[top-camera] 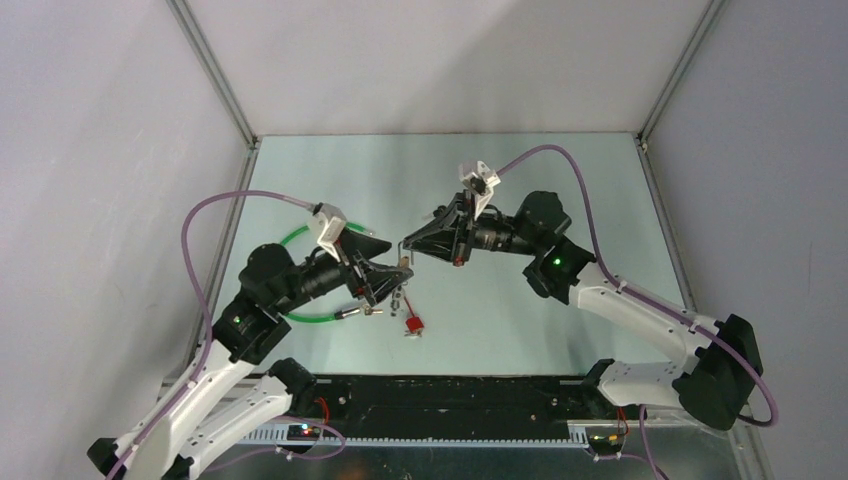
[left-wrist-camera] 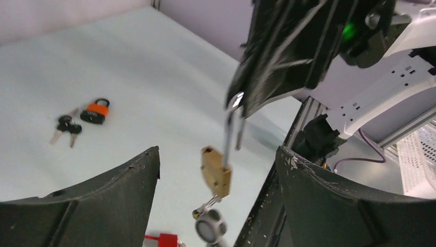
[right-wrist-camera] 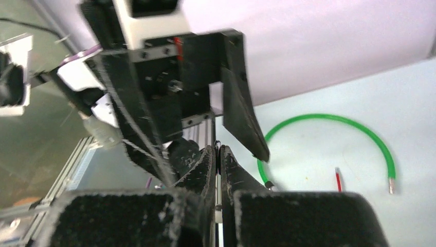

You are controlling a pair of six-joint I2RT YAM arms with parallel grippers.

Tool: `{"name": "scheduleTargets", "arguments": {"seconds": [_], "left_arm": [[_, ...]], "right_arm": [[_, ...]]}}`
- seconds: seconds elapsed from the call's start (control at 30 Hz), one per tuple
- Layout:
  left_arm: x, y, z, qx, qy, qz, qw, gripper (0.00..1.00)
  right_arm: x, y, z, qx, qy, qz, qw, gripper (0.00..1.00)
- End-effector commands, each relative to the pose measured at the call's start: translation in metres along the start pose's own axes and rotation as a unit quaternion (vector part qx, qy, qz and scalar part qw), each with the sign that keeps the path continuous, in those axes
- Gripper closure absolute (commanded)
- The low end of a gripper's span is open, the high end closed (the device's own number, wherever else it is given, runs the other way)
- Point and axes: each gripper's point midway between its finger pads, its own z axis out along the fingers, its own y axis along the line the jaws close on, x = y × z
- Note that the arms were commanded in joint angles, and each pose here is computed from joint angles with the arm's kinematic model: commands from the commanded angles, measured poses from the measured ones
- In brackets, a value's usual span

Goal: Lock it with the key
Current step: Lock the lock.

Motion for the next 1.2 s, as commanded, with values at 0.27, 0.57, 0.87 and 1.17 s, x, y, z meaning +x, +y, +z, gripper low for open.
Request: {"name": "scheduleTargets", "arguments": {"seconds": [0.27,0.57,0.87,1.17], "left_arm": [[-0.037,-0.009,0.0,0.026,-0.088,0.083,0.992,0.14],[-0.023,0.004,0.016,0.01,-0.062,0.058,0.996,0.26],[-0.025,0.006,0.018,0.005,-0.069,0.05,0.996,0.4],[-0.027,0.006,0.022,0.005,-0.068,0.033,0.997,0.73]], "right_arm": [[-0.05,-0.012,0.0,0.146,-0.111,0.045,0.982,1.0],[-0.062,-0.005,-0.005,0.147,-0.129,0.042,0.98,1.0],[-0.065,-0.004,-0.006,0.145,-0.133,0.046,0.979,1.0],[-0.059,-0.006,-0.004,0.147,-0.122,0.043,0.981,1.0]]}}
